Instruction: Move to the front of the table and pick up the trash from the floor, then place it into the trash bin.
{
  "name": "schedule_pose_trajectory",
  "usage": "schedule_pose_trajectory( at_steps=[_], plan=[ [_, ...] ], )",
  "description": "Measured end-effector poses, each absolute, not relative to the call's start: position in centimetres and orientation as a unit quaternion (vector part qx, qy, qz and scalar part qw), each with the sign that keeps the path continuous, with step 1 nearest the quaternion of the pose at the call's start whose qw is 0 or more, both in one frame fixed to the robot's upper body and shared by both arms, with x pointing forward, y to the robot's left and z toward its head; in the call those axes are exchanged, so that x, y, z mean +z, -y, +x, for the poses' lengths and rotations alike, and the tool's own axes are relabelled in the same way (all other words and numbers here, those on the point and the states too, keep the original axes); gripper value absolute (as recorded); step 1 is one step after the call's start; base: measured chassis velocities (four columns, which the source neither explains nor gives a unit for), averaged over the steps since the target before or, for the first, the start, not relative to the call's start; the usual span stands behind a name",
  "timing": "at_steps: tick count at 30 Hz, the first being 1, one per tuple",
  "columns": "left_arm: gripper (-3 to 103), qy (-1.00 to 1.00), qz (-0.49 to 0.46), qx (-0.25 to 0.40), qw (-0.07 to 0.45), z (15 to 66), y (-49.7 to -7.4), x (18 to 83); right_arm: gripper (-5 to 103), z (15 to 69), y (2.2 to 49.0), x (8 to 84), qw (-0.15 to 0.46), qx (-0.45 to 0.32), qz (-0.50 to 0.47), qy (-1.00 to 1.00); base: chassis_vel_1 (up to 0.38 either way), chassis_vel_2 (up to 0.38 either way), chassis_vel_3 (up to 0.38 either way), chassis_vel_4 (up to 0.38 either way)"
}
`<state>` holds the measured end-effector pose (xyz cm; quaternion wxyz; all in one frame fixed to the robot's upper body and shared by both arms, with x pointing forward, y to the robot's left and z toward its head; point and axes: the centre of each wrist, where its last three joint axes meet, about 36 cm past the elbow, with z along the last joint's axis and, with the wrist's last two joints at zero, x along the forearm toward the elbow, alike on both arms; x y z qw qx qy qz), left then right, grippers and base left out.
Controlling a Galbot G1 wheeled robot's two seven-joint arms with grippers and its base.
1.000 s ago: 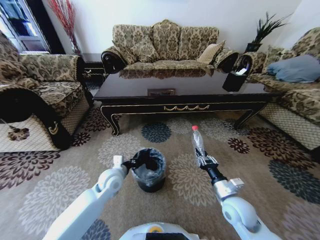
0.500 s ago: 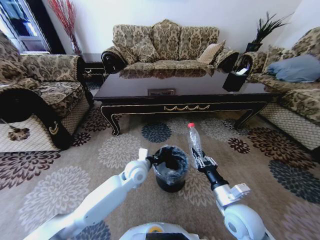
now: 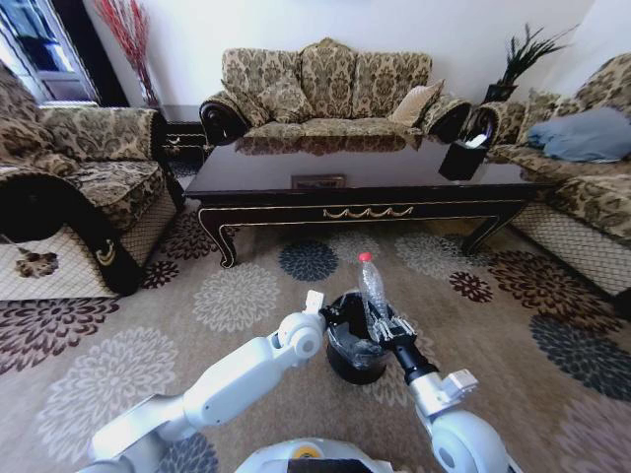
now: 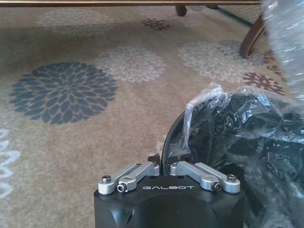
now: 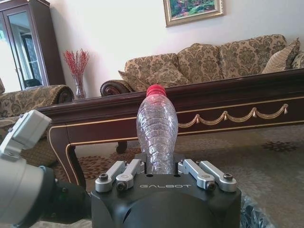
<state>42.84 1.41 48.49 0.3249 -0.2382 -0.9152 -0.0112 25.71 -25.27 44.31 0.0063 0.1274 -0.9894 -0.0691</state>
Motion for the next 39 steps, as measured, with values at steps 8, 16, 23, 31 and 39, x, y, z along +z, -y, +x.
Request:
schedule_pose_trajectory(
  at_steps=[8, 16, 23, 31, 39],
  plan=[
    [4, 0.916, -0.237, -0.024, 0.324, 42.3, -2.5, 48.4, 35, 26.6, 26.0, 43.3, 0.007, -0.059, 0.114, 0.992, 0.0, 0.0, 0.0, 0.0],
    [4, 0.919, -0.232, -0.018, 0.319, 42.4, -3.0, 48.7, 67, 26.5, 26.0, 43.2, 0.01, -0.061, 0.111, 0.992, 0.0, 0.0, 0.0, 0.0],
    [4, 0.919, -0.231, -0.019, 0.32, 42.2, -3.2, 48.5, 89, 26.4, 26.0, 43.1, 0.013, -0.061, 0.111, 0.992, 0.0, 0.0, 0.0, 0.0],
    [4, 0.93, -0.199, -0.012, 0.309, 43.7, -5.9, 49.5, 100, 26.2, 26.5, 43.3, 0.001, -0.062, 0.096, 0.993, 0.0, 0.0, 0.0, 0.0],
    [4, 0.941, -0.169, 0.002, 0.293, 45.3, -8.9, 51.3, 100, 25.8, 27.5, 43.6, -0.012, -0.061, 0.072, 0.995, 0.0, 0.0, 0.0, 0.0]
  ],
)
